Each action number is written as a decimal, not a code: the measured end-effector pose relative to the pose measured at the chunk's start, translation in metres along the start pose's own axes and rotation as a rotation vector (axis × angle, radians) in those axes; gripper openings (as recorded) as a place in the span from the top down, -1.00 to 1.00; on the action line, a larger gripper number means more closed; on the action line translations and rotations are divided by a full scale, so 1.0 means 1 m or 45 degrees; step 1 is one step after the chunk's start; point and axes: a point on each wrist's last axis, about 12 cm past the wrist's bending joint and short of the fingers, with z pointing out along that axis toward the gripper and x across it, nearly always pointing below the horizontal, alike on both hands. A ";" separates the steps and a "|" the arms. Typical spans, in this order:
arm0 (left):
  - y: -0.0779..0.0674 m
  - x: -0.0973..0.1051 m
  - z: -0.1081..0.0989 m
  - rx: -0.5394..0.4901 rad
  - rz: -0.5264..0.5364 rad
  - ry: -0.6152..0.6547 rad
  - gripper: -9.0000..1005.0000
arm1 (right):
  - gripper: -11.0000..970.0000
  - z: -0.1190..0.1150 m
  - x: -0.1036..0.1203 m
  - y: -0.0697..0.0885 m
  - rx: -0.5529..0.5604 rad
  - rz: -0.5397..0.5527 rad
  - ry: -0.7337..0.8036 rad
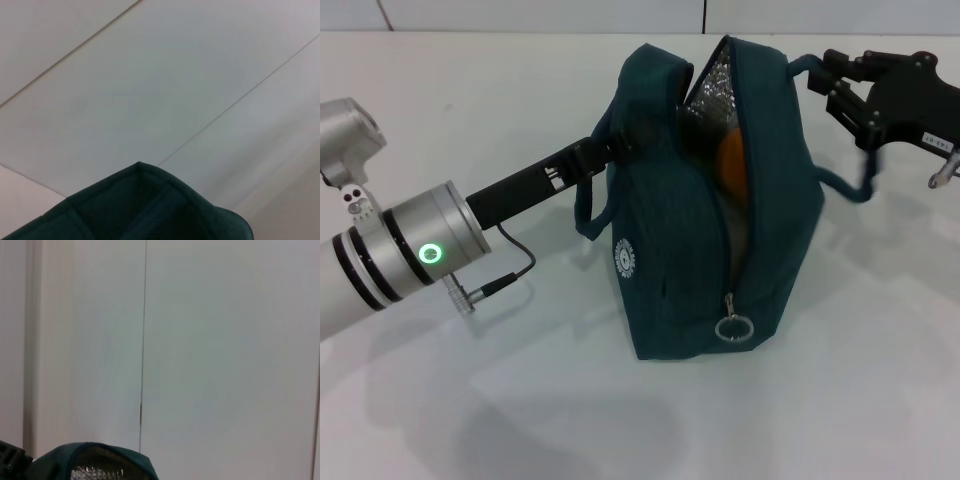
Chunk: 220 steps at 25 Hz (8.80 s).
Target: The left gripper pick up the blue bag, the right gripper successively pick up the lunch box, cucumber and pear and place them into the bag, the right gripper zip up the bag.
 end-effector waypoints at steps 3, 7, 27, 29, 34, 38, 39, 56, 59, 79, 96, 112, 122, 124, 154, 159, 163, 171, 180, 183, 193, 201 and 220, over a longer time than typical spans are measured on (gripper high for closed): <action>0.001 0.000 -0.001 -0.010 -0.004 -0.003 0.85 | 0.65 -0.001 0.001 0.000 0.002 0.001 0.003; 0.002 0.001 -0.002 -0.022 -0.013 -0.009 0.85 | 0.36 -0.004 0.002 0.000 0.001 0.008 0.006; 0.004 0.004 -0.010 -0.041 -0.017 -0.034 0.85 | -0.40 -0.063 0.009 0.038 -0.484 0.083 -0.063; 0.004 0.004 -0.010 -0.040 -0.017 -0.034 0.85 | -0.40 -0.060 0.018 0.046 -0.541 0.105 0.033; 0.004 0.004 -0.010 -0.039 -0.017 -0.034 0.85 | -0.40 -0.049 0.033 0.057 -0.611 0.153 0.138; 0.004 0.004 -0.009 -0.038 -0.016 -0.034 0.85 | -0.40 -0.034 0.047 0.069 -0.678 0.207 0.221; 0.004 0.004 -0.009 -0.038 -0.016 -0.034 0.85 | -0.40 -0.032 0.049 0.070 -0.681 0.210 0.232; 0.004 0.000 -0.007 -0.039 -0.012 -0.057 0.85 | -0.38 -0.015 0.061 0.076 -0.653 0.187 0.343; 0.004 0.000 -0.007 -0.039 -0.011 -0.058 0.85 | -0.38 -0.009 0.062 0.080 -0.661 0.178 0.351; 0.005 0.001 -0.010 -0.052 -0.018 -0.067 0.85 | -0.02 -0.004 0.059 0.082 -0.668 0.168 0.333; 0.005 0.002 -0.011 -0.053 -0.019 -0.064 0.85 | 0.25 0.002 0.057 0.081 -0.647 0.152 0.323; 0.005 0.003 -0.011 -0.058 -0.020 -0.059 0.85 | 0.30 0.010 0.057 0.089 -0.690 0.123 0.323; 0.006 0.005 -0.014 -0.064 -0.026 -0.062 0.85 | 0.30 0.011 0.058 0.089 -0.667 0.140 0.323; 0.006 0.005 -0.014 -0.064 -0.026 -0.062 0.85 | 0.30 0.012 0.058 0.089 -0.665 0.142 0.322; 0.007 0.010 -0.024 -0.086 -0.042 -0.081 0.85 | 0.96 -0.010 0.046 0.082 -0.567 0.150 0.110; 0.007 0.009 -0.024 -0.084 -0.032 -0.079 0.84 | 0.95 -0.008 0.045 0.083 -0.575 0.127 0.096; 0.006 0.009 -0.022 -0.078 -0.005 -0.068 0.81 | 0.95 -0.007 0.044 0.083 -0.580 0.119 0.091; 0.002 0.011 -0.025 -0.035 0.056 -0.073 0.50 | 0.95 -0.005 0.040 0.082 -0.579 0.097 0.053; -0.003 0.010 -0.033 0.014 0.125 -0.117 -0.31 | 0.95 -0.007 0.032 0.079 -0.570 0.078 -0.024; -0.005 0.009 -0.038 0.023 0.140 -0.154 -0.50 | 0.94 -0.004 0.025 0.076 -0.559 0.059 -0.066; -0.008 0.008 -0.049 0.041 0.173 -0.207 -0.75 | 0.94 0.011 0.007 0.068 -0.550 0.005 -0.135; -0.010 0.011 -0.055 0.049 0.201 -0.213 -0.75 | 0.94 0.027 -0.006 0.061 -0.516 -0.025 -0.160; -0.011 0.015 -0.062 0.039 0.232 -0.222 -0.74 | 0.93 0.029 -0.015 0.052 -0.439 0.040 -0.253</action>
